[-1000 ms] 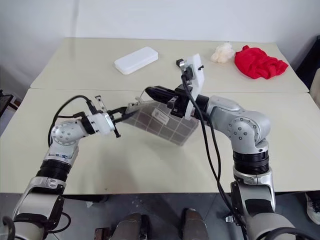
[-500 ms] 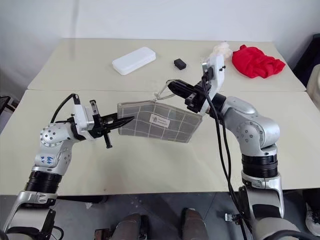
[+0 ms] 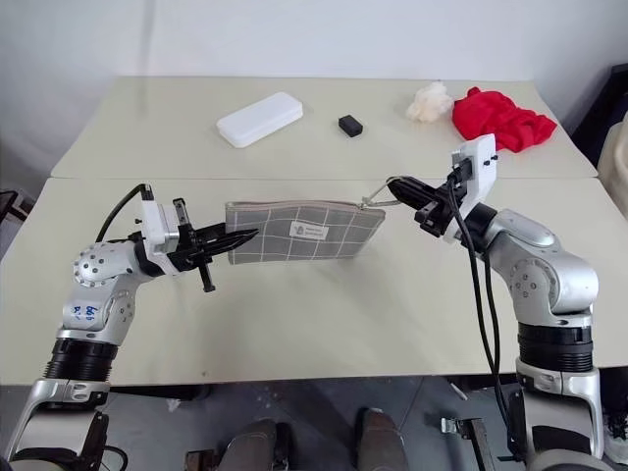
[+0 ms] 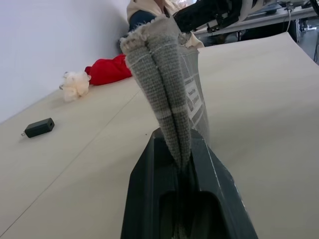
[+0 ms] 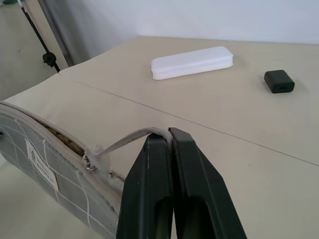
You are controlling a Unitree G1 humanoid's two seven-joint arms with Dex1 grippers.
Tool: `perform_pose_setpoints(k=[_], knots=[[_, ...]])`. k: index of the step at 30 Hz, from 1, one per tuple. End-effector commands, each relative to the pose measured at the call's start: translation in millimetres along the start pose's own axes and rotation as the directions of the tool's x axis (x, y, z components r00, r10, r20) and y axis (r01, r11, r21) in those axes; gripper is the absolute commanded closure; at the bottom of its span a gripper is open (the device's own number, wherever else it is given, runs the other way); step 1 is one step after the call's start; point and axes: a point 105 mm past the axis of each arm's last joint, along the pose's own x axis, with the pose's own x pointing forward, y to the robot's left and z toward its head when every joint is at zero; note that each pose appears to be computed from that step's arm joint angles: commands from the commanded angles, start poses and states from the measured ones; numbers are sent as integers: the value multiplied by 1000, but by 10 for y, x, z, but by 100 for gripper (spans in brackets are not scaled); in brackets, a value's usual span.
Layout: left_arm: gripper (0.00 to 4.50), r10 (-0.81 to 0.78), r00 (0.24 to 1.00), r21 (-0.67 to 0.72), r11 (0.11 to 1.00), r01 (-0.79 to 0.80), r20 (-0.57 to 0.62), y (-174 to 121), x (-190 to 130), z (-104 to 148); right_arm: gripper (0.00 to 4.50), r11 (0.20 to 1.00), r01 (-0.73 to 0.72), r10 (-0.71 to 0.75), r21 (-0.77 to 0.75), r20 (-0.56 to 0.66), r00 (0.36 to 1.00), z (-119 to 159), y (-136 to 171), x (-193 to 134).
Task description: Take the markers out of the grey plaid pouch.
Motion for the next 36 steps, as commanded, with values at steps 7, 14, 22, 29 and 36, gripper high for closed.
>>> perform_pose_setpoints(k=[7, 14, 22, 29, 36], knots=[[450, 0, 1000, 6, 1000, 0, 13, -5, -54, 44, 447, 998, -5, 5, -68, -2, 1000, 83, -11, -240], [450, -3, 1000, -1, 1000, 3, 5, -11, -69, 25, 447, 996, -8, 5, -89, -29, 1000, 37, -26, -284], [450, -6, 1000, -10, 1000, 6, -5, -13, -87, -5, 447, 991, 28, -36, -133, -62, 997, 12, -154, -405], [450, -17, 1000, -14, 1000, 17, -1, -23, -59, -13, 447, 999, -4, 4, -49, -15, 1000, 82, -108, -414], [450, -38, 999, -23, 999, 38, 16, -42, 11, 0, 288, 985, -174, 175, -16, 102, 979, 420, 192, -421]])
